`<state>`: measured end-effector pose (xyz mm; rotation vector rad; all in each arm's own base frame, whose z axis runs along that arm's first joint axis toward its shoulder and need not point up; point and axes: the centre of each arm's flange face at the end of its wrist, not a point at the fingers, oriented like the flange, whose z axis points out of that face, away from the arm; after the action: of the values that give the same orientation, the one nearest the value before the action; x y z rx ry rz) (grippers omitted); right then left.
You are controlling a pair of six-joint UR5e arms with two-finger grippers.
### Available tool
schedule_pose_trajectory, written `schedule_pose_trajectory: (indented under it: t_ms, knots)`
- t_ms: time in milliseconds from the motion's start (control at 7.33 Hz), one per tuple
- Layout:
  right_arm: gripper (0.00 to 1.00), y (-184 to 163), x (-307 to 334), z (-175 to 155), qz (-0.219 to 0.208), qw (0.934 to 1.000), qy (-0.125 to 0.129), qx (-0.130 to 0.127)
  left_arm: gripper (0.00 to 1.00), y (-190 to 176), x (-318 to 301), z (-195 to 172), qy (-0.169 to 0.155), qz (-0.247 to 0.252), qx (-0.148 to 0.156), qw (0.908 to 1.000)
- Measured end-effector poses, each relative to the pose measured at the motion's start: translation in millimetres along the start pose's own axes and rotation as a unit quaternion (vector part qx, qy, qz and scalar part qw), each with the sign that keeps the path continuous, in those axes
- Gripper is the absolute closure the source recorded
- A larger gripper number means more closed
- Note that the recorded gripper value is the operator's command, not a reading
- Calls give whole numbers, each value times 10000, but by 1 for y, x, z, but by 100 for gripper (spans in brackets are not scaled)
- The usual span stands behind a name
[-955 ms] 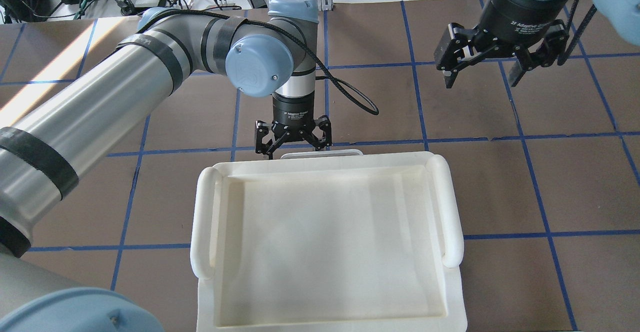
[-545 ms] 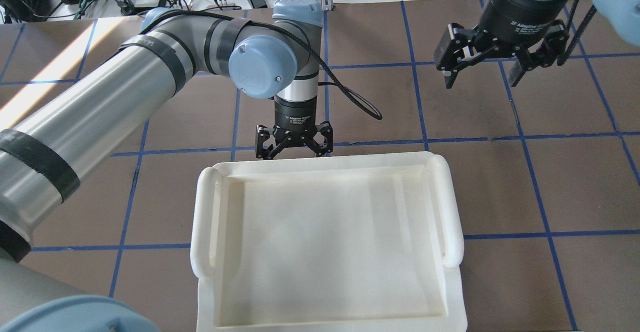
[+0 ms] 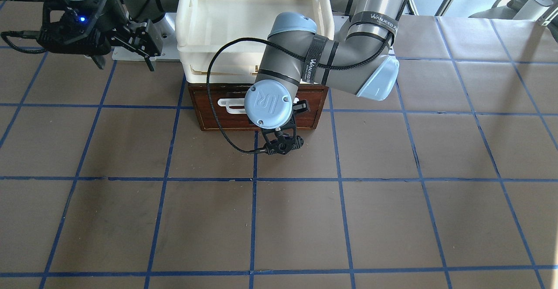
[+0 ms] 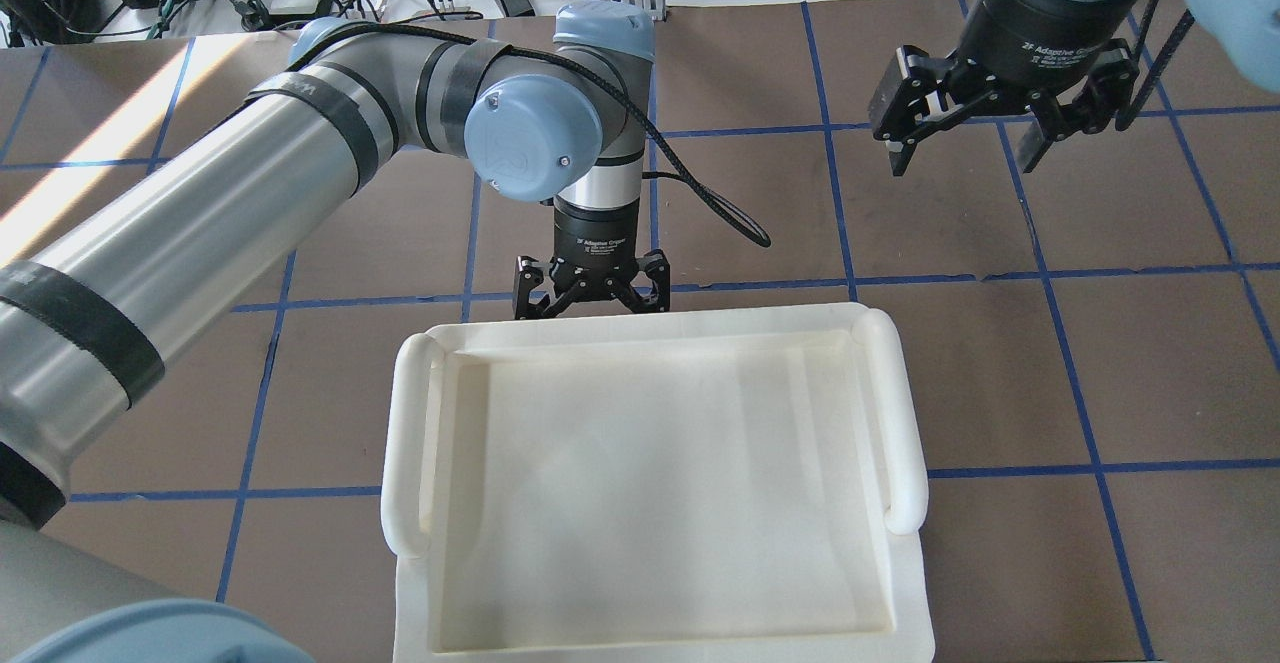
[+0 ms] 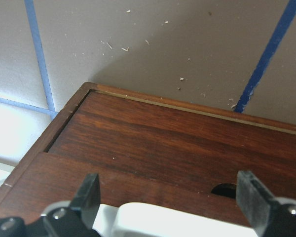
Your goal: Put scissors in drawer and close it
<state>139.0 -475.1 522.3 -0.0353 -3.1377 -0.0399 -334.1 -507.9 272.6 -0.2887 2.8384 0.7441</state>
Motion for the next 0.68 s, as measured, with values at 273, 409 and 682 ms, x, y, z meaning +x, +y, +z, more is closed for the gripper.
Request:
schedule_pose_trajectory:
  t_ms: [273, 409, 682]
  knots:
    - [0, 0, 0, -1, 4, 10000, 0, 7, 0, -1, -1, -13, 140, -7, 188, 9997]
    - [1, 1, 0, -1, 1, 10000, 0, 8, 0, -7, -6, -37, 381, -20, 506, 9980]
    - [1, 1, 0, 0, 2, 10000, 0, 1, 0, -22, -43, -100, 795, 204, 1194, 9895]
